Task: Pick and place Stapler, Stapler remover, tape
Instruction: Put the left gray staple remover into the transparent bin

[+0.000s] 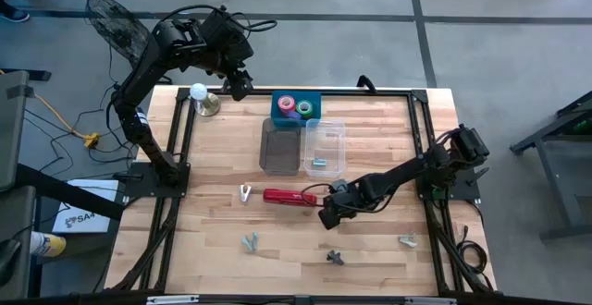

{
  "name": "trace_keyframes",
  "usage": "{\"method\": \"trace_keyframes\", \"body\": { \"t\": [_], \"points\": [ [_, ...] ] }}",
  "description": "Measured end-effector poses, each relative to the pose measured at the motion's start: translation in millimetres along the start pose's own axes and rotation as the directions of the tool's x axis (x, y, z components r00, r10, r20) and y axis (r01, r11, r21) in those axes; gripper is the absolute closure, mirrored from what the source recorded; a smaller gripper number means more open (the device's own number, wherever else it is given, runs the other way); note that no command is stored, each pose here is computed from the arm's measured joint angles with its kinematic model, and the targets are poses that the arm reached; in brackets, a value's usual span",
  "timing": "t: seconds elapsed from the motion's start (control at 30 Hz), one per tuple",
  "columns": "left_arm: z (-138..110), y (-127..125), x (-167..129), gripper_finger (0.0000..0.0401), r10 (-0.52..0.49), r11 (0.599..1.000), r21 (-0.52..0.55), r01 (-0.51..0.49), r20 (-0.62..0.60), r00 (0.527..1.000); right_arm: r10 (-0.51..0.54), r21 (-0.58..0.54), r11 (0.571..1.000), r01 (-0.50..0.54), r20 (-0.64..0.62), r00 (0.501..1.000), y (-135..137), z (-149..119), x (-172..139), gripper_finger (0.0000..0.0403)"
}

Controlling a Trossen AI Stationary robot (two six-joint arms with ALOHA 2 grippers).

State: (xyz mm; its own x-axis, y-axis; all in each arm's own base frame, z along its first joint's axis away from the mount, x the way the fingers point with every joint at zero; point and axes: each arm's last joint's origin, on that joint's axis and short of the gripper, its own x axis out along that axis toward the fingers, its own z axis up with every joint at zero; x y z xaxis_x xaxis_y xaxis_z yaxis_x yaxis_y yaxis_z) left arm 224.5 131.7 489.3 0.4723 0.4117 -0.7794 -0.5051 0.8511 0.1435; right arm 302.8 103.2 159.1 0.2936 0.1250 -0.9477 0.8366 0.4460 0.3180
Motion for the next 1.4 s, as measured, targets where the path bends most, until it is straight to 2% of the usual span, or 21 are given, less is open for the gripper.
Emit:
{"method": "trace_keyframes", "body": {
  "t": [0.13, 0.5, 0.7, 1.03, 1.4],
  "points": [
    [0, 0, 0, 0.0181, 0.000, 1.000, 0.000, 0.000, 0.000, 1.000, 0.042, -0.031, 0.999, -0.042, 0.021, 0.999, 5, 1, 2, 0.0097],
    [0, 0, 0, 0.0181, -0.003, 1.000, 0.000, 0.003, 0.001, 1.000, -0.022, -0.059, 0.998, 0.025, 0.041, 0.999, 2, -1, 19, 0.0097],
    [0, 0, 0, 0.0181, -0.003, 1.000, 0.000, 0.003, 0.001, 1.000, -0.004, -0.067, 0.998, 0.009, 0.080, 0.997, 4, 0, 20, 0.0103],
    [0, 0, 0, 0.0181, -0.002, 1.000, 0.000, 0.002, 0.000, 1.000, -0.003, -0.070, 0.997, 0.012, 0.121, 0.993, 4, 2, 21, 0.0161],
    [0, 0, 0, 0.0181, 0.001, 1.000, 0.000, -0.001, 0.000, 1.000, -0.041, -0.068, 0.996, 0.049, 0.109, 0.993, 1, 2, 21, 0.0239]
  ]
}}
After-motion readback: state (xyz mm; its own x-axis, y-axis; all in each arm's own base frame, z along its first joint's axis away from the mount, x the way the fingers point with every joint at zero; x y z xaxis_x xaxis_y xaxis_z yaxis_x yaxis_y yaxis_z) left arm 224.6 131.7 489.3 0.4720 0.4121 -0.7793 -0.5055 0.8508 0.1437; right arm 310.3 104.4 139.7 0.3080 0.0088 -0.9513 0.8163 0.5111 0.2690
